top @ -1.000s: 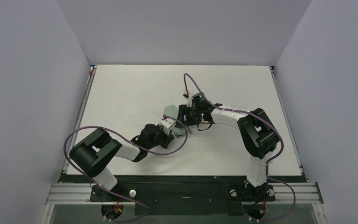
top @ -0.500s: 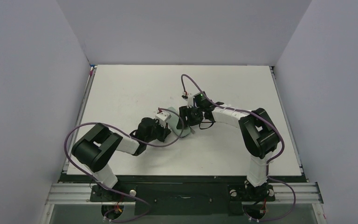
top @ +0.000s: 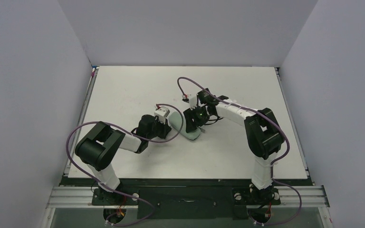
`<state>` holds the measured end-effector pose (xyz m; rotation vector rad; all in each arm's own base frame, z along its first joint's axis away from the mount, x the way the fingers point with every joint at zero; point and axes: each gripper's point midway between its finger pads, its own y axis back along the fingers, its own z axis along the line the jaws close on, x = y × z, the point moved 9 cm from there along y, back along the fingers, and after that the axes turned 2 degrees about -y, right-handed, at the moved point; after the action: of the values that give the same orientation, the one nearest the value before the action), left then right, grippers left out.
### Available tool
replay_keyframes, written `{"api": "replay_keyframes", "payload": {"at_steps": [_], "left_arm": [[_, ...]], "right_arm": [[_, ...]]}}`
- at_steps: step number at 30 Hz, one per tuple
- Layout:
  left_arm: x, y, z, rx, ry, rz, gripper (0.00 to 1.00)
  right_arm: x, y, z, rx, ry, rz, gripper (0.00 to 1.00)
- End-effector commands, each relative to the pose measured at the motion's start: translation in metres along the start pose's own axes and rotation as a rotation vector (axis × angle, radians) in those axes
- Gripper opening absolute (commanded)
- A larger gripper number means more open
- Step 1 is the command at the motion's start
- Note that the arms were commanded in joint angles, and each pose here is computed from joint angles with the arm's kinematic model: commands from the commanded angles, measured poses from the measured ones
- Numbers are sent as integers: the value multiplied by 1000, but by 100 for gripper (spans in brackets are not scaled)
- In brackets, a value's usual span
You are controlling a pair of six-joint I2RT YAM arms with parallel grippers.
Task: Open the umbrella
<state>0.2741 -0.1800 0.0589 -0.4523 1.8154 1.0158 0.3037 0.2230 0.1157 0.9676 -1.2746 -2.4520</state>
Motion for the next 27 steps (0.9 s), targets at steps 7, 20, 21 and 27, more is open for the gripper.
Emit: {"api": "replay_keyframes", "payload": {"at_steps": [7,20,21,27], "left_arm": [[-7,3,-14,127,26,-27,0],[-6,-5,-22,160,79,-27,0],[-6,-5,-21,154,81,-27,0],[-3,-7,-17,145,112,-13,0]], "right_arm": [[11,32,-33,215,201,87,64],[12,72,-17,202,535,-141,80],[10,71,-17,193,584,-143,80],[1,58,-10,182,729,-126,81]]}}
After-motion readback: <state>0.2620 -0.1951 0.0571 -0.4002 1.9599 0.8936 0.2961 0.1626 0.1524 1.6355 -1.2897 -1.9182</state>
